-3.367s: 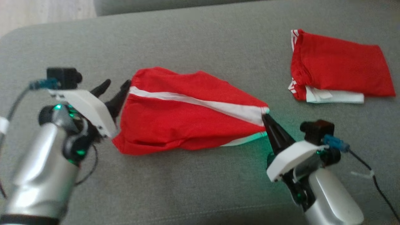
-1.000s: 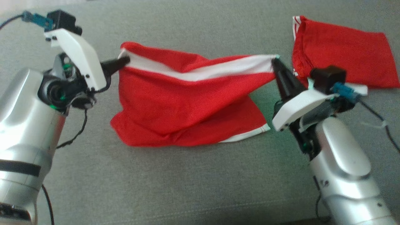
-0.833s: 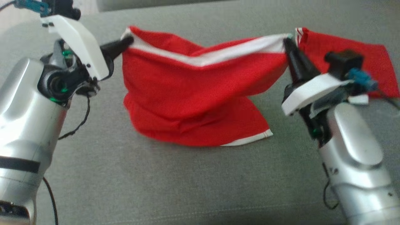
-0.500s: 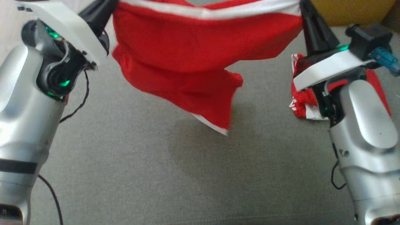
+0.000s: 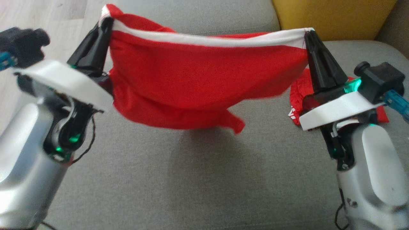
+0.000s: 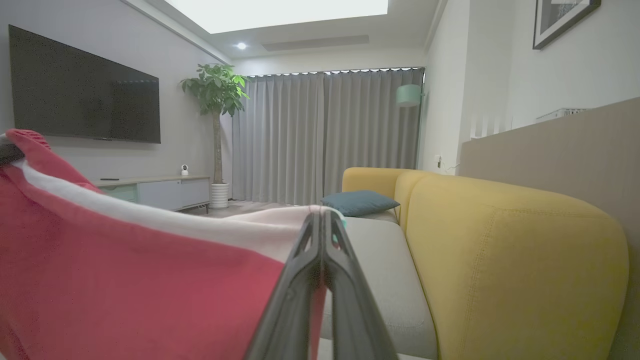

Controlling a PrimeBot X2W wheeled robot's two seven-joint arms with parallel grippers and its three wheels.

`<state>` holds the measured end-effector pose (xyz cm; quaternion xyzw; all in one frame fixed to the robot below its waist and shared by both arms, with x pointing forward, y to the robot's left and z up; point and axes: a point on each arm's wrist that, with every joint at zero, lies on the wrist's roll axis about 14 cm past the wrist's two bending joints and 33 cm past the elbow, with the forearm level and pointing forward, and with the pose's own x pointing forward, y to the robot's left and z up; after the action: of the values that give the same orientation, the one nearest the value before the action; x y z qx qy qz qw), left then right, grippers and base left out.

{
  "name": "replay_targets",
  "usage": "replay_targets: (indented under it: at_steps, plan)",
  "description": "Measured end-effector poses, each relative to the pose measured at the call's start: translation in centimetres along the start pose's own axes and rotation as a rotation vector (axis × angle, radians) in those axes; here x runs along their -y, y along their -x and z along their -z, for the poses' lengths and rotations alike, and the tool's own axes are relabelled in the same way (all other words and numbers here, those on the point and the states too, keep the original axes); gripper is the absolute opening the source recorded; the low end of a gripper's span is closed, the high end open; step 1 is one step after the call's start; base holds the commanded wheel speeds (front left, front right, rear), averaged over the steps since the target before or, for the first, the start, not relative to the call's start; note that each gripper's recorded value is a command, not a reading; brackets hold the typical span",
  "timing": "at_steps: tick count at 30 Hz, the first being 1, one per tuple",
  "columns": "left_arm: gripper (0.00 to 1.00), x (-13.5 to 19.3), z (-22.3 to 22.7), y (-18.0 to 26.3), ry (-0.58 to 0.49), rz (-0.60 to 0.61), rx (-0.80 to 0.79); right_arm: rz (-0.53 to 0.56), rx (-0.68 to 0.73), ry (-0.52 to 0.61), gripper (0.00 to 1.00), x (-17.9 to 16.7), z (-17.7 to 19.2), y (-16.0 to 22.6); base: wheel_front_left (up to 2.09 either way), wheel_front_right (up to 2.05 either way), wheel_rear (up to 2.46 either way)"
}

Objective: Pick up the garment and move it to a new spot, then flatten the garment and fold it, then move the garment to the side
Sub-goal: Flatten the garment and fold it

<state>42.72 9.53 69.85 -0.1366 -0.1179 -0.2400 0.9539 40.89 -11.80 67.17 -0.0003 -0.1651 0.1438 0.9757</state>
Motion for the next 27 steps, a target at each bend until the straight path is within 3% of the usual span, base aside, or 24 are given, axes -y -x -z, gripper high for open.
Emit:
replay_targets:
  at_steps: [5, 11, 21, 27]
  plan:
    - [0.0, 0.6, -1.1, 0.6, -0.048, 0.021, 0.01, -0.002, 0.006, 0.01, 0.0, -0.3, -1.6, -0.2, 0.0, 0.0, 0.0]
    - [0.0, -0.3, -0.2, -1.0, -0.058, 0.016, -0.033, 0.012, -0.04, 0.013, 0.0, 0.7, -0.8, -2.1, 0.0, 0.0, 0.0]
    - [0.0, -7.2, 1.4, -11.3, -0.103, -0.04, -0.04, -0.045, -0.022, 0.106, 0.0, 2.1, 0.7, -14.6, 0.0, 0.0, 0.0]
    - [0.0, -11.1, 0.6, -16.4, -0.109, -0.096, 0.113, 0.008, 0.092, 0.177, 0.0, 5.4, 0.8, -20.7, 0.0, 0.0, 0.0]
